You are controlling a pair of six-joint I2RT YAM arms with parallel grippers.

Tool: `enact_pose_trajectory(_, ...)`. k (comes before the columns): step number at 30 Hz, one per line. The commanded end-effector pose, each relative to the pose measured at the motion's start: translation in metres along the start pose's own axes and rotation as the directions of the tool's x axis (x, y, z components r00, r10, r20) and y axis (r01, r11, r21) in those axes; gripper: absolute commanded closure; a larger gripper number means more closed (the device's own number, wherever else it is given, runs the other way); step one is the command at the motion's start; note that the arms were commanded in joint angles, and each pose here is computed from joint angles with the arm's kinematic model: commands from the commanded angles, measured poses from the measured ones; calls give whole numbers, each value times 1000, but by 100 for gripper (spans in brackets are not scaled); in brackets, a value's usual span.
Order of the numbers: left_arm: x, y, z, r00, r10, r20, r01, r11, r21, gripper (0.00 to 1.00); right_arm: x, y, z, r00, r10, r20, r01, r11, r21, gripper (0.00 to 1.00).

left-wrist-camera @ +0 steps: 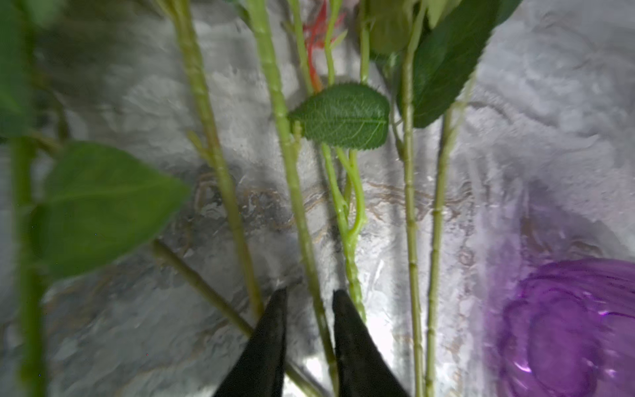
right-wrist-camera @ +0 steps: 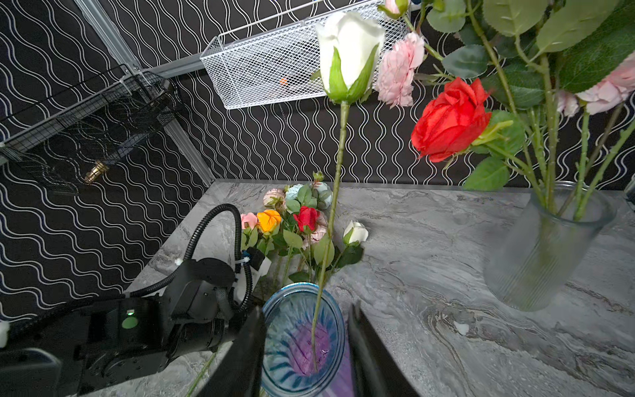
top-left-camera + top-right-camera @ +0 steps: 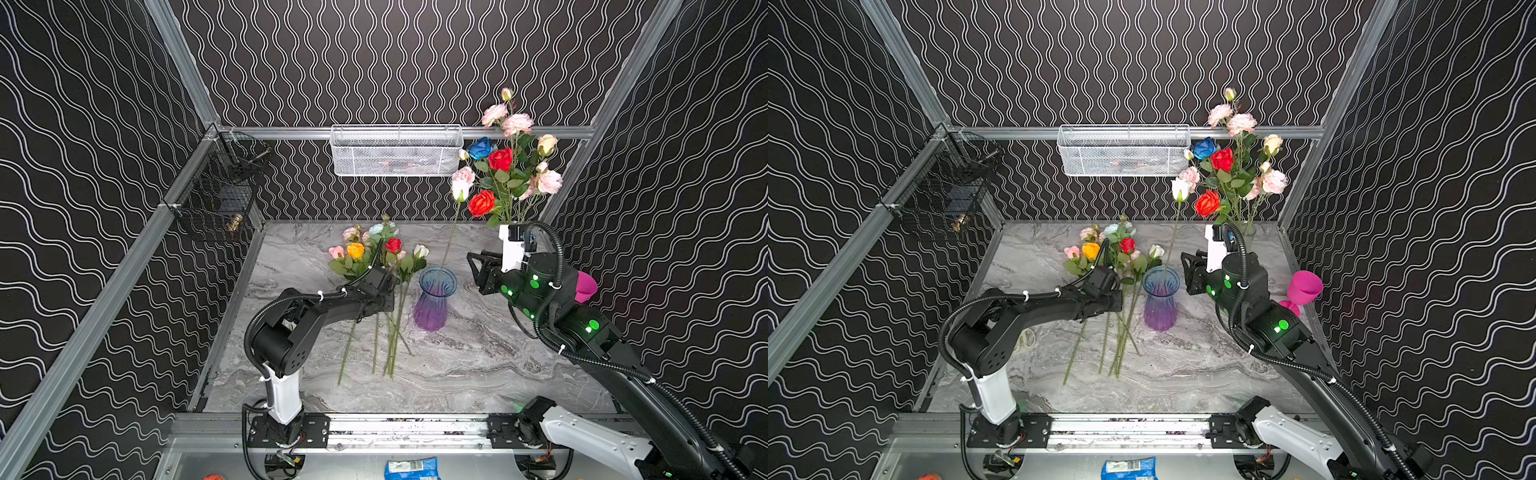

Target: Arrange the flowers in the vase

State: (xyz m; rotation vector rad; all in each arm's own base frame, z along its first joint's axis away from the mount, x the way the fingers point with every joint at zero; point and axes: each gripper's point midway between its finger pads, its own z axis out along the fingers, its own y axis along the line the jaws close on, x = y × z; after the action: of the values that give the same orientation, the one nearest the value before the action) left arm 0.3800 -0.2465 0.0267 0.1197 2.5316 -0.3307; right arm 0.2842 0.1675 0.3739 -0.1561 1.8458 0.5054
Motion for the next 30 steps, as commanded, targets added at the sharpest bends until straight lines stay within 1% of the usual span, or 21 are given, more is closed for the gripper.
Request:
enact_pose_trajectory(1, -7, -6, 0, 1000, 5, 23, -6, 1000, 27, 82, -4, 2, -3, 1000, 9, 10, -9, 1000, -7, 63)
enact_pose_trajectory(5, -17, -6, -20, 997, -11, 78, 8, 999, 40, 95, -4, 2, -4, 1000, 8, 12, -8, 1000, -9, 65)
enact_pose_trajectory(7, -25, -7, -37, 993, -29, 114, 23, 998, 51, 98, -5, 2, -4, 1000, 10, 15, -10, 1000, -11, 65)
enact_pose_trajectory(12, -41, -9, -88, 976, -80, 200, 59, 992, 109, 100, -5, 4, -4, 1000, 17, 19, -16, 1000, -23, 65)
enact_pose_trajectory(18, -44, 5, -141, 943, -130, 306, 94, 987, 130, 100, -6, 9, -6, 999, 30, 24, -29, 998, -52, 65)
enact_pose_trajectory(21, -45, 4, -171, 906, -135, 400, 55, 977, 205, 100, -5, 17, -6, 999, 43, 13, -41, 994, -100, 62)
enact_pose_trajectory(23, -49, -4, -199, 866, -154, 476, 9, 956, 293, 100, -4, 28, -4, 999, 52, -8, -53, 986, -157, 59)
enact_pose_trajectory(25, -51, -12, -224, 836, -168, 522, -35, 934, 356, 100, -4, 39, -3, 997, 69, -21, -72, 975, -210, 58)
enact_pose_trajectory(28, -56, -27, -260, 794, -169, 584, -123, 896, 426, 100, -7, 63, -2, 993, 110, -39, -117, 936, -333, 54)
enact_pose_trajectory(30, -59, -42, -285, 761, -168, 626, -204, 855, 477, 100, -6, 83, 0, 991, 123, -61, -137, 903, -408, 53)
